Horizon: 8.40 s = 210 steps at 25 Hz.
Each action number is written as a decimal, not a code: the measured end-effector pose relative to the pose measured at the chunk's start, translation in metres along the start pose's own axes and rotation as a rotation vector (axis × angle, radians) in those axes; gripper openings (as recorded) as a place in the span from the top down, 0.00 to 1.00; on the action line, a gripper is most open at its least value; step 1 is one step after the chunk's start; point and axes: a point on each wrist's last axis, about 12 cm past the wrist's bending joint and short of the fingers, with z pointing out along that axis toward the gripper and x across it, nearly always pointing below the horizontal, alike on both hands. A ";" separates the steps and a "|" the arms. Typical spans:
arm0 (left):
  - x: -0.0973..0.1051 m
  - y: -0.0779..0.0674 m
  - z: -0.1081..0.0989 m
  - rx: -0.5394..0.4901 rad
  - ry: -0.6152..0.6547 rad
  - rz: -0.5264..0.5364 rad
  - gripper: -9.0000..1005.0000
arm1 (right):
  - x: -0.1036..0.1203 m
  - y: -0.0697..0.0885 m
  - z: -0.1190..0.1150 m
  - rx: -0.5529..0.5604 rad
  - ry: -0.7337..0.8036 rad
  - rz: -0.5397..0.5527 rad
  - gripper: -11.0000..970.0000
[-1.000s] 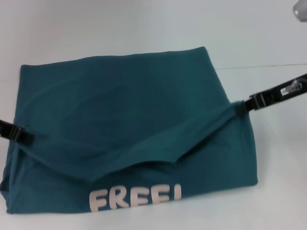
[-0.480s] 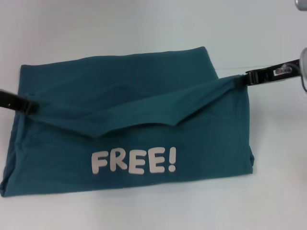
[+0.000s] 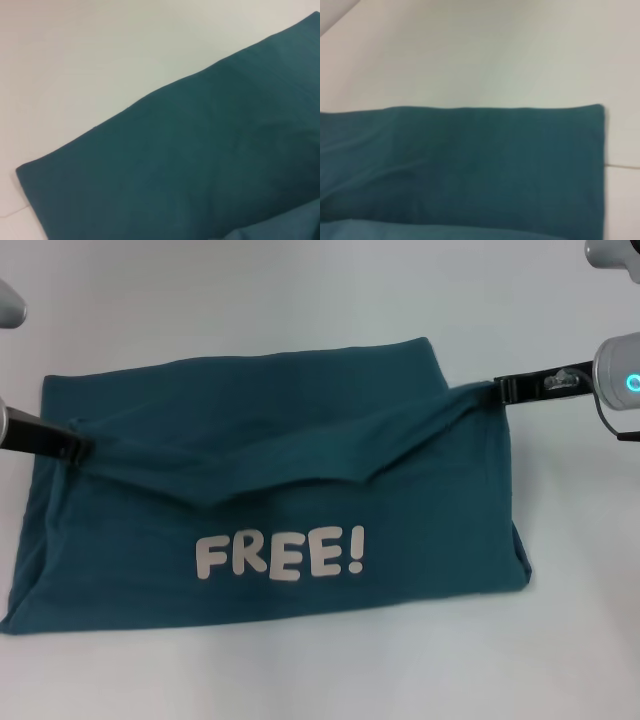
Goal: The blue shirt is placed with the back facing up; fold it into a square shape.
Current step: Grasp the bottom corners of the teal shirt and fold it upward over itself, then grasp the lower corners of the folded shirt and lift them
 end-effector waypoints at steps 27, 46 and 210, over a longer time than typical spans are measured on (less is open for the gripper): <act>0.014 -0.006 0.027 -0.043 -0.020 0.010 0.94 | 0.014 -0.001 0.033 0.099 -0.045 -0.039 0.94; 0.018 0.001 0.024 -0.050 -0.047 -0.088 0.85 | 0.013 -0.003 0.035 0.116 -0.066 -0.021 0.72; 0.092 0.019 0.001 0.236 0.286 -0.462 0.88 | 0.079 0.018 0.018 0.068 0.440 0.055 0.41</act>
